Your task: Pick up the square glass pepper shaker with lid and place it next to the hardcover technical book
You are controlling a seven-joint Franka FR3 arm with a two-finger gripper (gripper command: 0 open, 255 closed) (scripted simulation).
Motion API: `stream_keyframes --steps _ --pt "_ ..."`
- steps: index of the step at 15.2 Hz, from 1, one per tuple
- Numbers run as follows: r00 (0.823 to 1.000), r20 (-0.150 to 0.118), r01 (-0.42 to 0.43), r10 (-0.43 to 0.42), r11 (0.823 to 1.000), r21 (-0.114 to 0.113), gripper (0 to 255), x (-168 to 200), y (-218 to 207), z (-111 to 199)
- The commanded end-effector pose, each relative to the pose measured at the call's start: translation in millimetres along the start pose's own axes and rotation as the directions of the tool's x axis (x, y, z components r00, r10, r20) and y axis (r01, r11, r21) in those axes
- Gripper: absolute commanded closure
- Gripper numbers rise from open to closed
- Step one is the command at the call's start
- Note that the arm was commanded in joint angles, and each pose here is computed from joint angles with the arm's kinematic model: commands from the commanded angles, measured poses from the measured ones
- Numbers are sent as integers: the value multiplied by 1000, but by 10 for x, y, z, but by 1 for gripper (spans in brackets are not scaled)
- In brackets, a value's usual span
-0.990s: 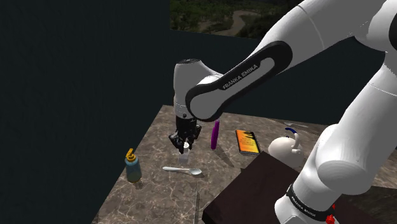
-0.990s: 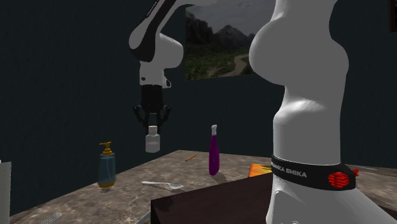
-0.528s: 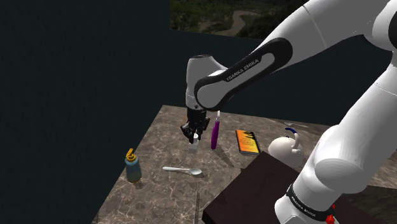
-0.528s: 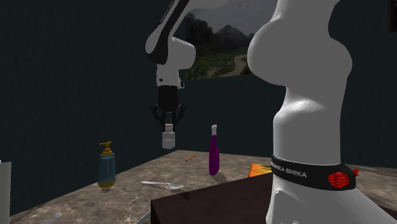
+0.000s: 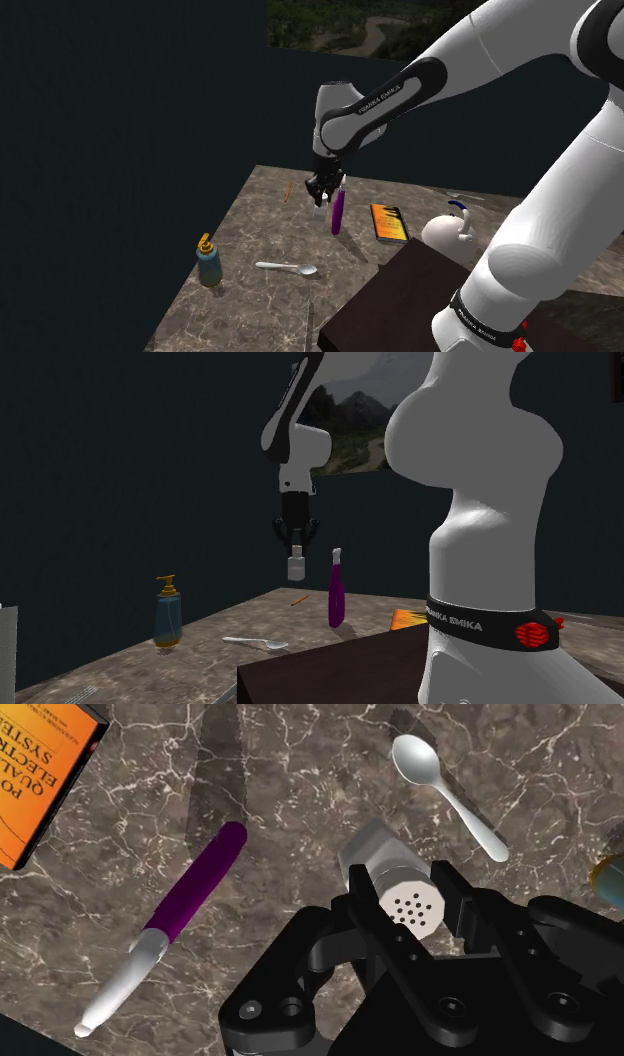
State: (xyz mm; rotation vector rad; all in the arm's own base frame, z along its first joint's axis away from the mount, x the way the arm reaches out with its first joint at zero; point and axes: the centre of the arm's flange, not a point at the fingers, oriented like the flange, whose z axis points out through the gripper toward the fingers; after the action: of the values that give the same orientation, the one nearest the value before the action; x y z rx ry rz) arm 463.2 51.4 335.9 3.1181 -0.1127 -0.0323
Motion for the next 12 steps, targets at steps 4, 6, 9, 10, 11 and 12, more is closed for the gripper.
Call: stream_keyframes --steps 4,6,9,10,11,12 --pt "1000 0 2 -2 1000 -1 255 228 630 -15" --pt "1000 0 2 -2 1000 -1 255 317 878 -12" --pt "1000 0 2 -2 1000 -1 255 450 1251 -8" --pt "1000 0 2 -2 1000 -1 255 495 1375 -6" --pt "1000 0 2 -2 1000 -1 255 540 1500 -5" --pt "1000 0 2 -2 1000 -1 255 584 1624 -3"
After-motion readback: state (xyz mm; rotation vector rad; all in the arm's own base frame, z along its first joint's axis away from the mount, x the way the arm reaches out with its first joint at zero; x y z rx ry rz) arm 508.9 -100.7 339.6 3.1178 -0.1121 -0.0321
